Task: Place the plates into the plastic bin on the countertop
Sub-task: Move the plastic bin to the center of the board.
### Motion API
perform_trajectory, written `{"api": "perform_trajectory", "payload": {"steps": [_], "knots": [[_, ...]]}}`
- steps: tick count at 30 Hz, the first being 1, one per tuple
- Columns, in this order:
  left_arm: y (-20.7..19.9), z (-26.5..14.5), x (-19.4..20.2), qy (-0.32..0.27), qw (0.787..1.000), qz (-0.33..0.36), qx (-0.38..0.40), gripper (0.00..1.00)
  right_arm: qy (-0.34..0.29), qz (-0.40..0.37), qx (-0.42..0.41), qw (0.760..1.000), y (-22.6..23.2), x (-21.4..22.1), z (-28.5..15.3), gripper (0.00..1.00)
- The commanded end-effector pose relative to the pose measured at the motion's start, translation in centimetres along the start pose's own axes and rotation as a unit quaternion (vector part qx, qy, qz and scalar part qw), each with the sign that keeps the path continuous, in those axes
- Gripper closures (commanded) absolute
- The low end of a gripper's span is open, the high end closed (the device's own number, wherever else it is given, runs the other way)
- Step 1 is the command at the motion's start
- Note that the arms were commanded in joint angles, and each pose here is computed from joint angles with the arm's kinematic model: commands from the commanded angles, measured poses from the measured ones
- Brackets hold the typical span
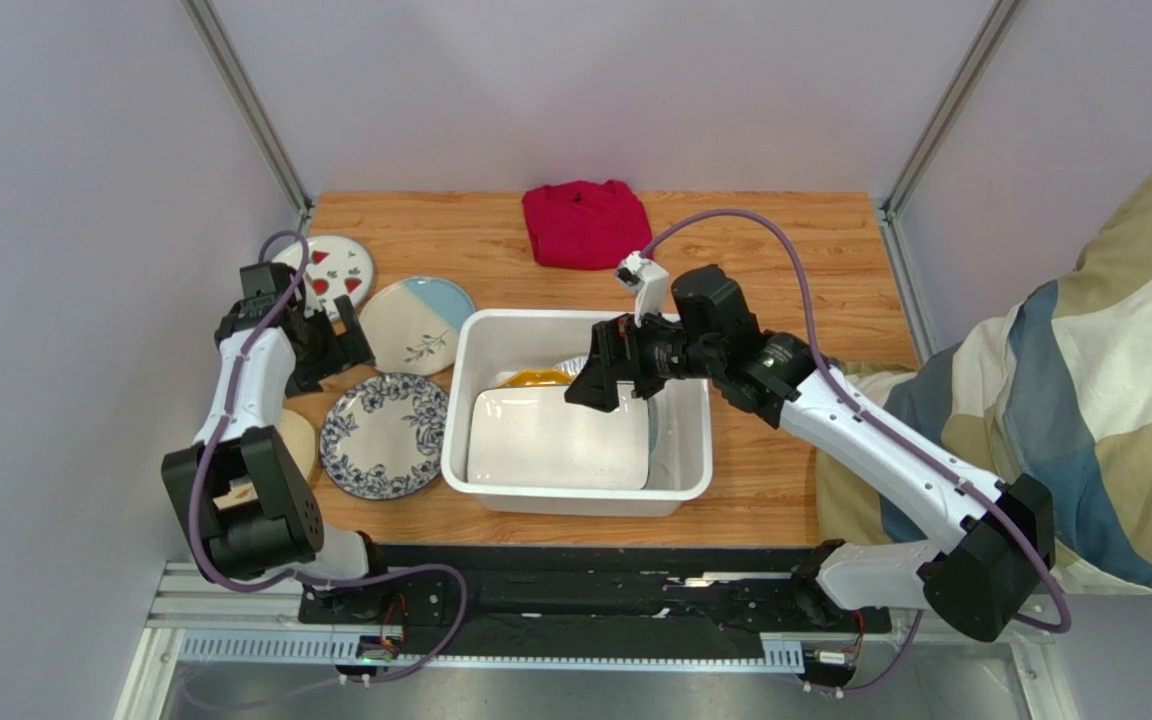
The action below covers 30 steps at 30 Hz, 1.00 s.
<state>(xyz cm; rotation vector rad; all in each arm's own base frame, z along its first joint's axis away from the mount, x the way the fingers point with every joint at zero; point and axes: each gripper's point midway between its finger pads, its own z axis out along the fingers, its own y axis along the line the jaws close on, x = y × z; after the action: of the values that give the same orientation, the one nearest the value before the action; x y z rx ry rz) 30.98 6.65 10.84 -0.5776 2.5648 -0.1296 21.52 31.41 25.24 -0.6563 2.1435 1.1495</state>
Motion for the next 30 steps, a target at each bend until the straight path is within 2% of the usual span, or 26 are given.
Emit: {"api": "perform_trajectory", "payload": {"steps": [1, 11, 18, 21, 27, 30], "knots": [[-1.3, -0.9, -0.4, -0.017, 0.999, 0.026, 0.014, 0.01, -0.032, 0.04, 0.116, 0.992, -5.1, -0.6, 0.6, 0.04], [-4.3, -1.6, 0.2, -0.02, 0.996, 0.067, 0.045, 0.01, -0.046, 0.047, 0.192, 0.979, -10.1, -2.1, 1.8, 0.04], [-5.7, -2.0, 0.4, -0.02, 0.994, 0.075, 0.072, 0.01, -0.042, 0.059, 0.192, 0.979, -12.4, -2.4, 4.5, 0.04], [-6.1, -2.1, 0.4, -0.021, 0.993, 0.075, 0.084, 0.01, -0.044, 0.076, 0.225, 0.97, -14.3, -2.2, 5.4, 0.04], [-6.6, -2.1, 1.3, -0.021, 0.993, 0.093, 0.069, 0.02, -0.114, 0.108, 0.311, 0.937, -18.6, -4.0, 5.1, 0.03], [-8.5, -2.0, 2.5, -0.008, 0.991, 0.114, 0.076, 0.02, -0.143, 0.111, 0.345, 0.921, -20.2, -5.3, 4.4, 0.02]]}}
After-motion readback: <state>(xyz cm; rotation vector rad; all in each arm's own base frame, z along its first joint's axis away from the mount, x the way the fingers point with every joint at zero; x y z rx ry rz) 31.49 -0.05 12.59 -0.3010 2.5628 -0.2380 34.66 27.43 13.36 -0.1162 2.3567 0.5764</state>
